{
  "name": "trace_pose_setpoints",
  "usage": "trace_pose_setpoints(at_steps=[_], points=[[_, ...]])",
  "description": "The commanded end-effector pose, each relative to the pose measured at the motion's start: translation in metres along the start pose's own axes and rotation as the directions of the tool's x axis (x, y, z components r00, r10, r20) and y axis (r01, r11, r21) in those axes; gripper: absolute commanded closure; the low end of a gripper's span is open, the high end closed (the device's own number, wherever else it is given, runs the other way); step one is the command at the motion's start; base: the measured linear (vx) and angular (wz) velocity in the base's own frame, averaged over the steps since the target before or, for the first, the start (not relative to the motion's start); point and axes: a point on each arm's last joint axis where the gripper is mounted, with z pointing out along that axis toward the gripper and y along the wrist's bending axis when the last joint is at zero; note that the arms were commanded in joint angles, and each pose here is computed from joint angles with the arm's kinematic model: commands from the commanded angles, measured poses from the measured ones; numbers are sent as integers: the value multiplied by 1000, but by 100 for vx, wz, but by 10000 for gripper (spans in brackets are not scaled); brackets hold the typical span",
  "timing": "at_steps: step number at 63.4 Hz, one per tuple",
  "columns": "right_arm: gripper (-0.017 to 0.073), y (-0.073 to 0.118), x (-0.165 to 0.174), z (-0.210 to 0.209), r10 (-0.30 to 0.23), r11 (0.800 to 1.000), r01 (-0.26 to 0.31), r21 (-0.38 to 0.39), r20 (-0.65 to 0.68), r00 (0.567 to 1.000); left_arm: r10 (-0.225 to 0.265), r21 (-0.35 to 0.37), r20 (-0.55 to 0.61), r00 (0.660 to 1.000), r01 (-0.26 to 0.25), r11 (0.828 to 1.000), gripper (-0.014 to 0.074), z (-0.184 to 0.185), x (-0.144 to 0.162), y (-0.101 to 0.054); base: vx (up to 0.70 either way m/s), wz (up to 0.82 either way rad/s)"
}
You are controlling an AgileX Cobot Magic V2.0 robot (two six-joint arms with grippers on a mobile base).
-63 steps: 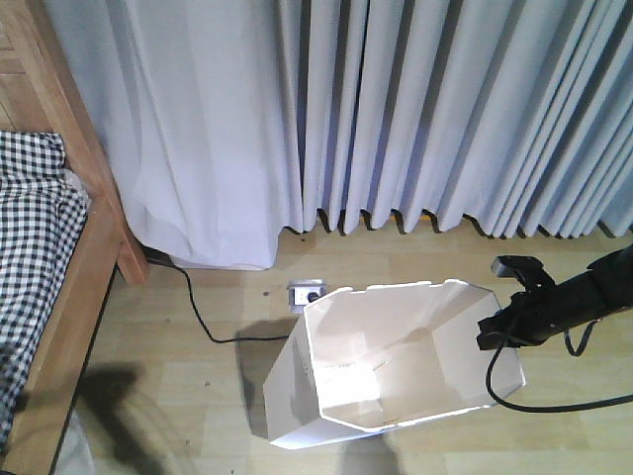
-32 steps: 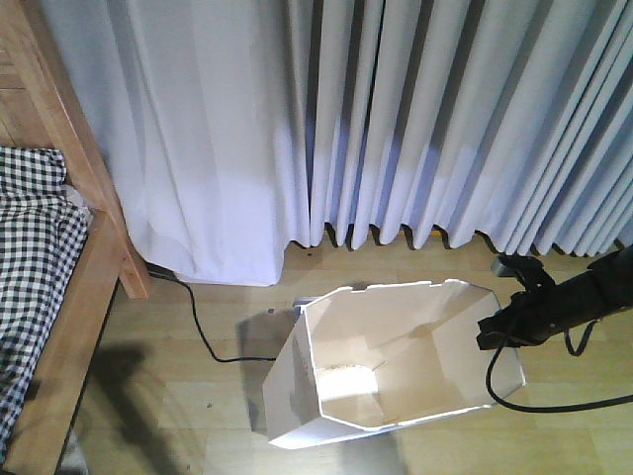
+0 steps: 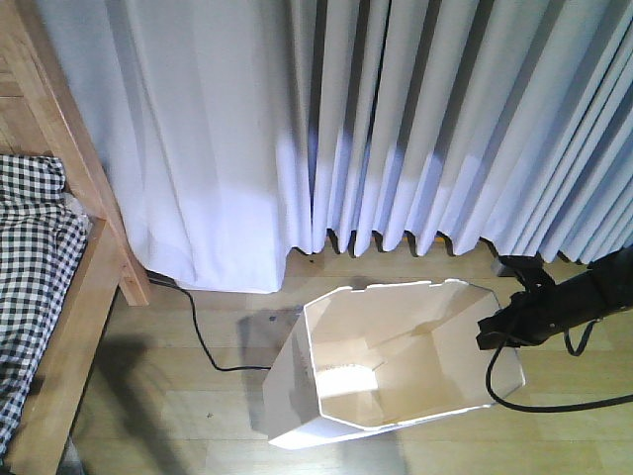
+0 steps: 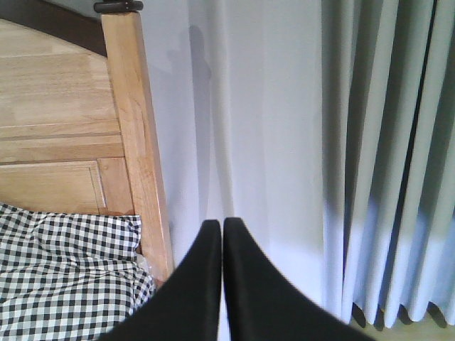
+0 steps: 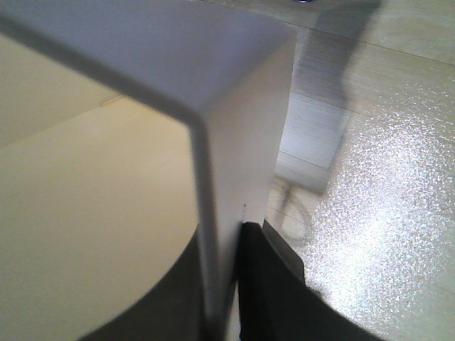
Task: Move trash bin to bedside with robot
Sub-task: 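Carry the bin with the right gripper toward the bed's headboard, then lower the bin to the floor beside the bed with the right gripper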
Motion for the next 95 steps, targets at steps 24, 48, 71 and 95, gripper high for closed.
trace_pose_setpoints(at_steps=[24,48,71,95], points=[[564,24,-20,-26,4,983,12,-183,84,996,-6,5,102,995,6,1000,600,-2,-15,-1,0,0],[564,16,-19,-20,90,989,-78,-128,91,992,-6,5,102,995,6,1000,600,-2,-15,-1,0,0],[564,-21,-26,14,174,983,-177,38,84,981,-6,5,102,995,6,1000,600,-2,-15,-1,0,0],[564,-48,-44,89,131,988,-127,85,-43,990,-6,5,102,995,6,1000,600,-2,-15,-1,0,0]])
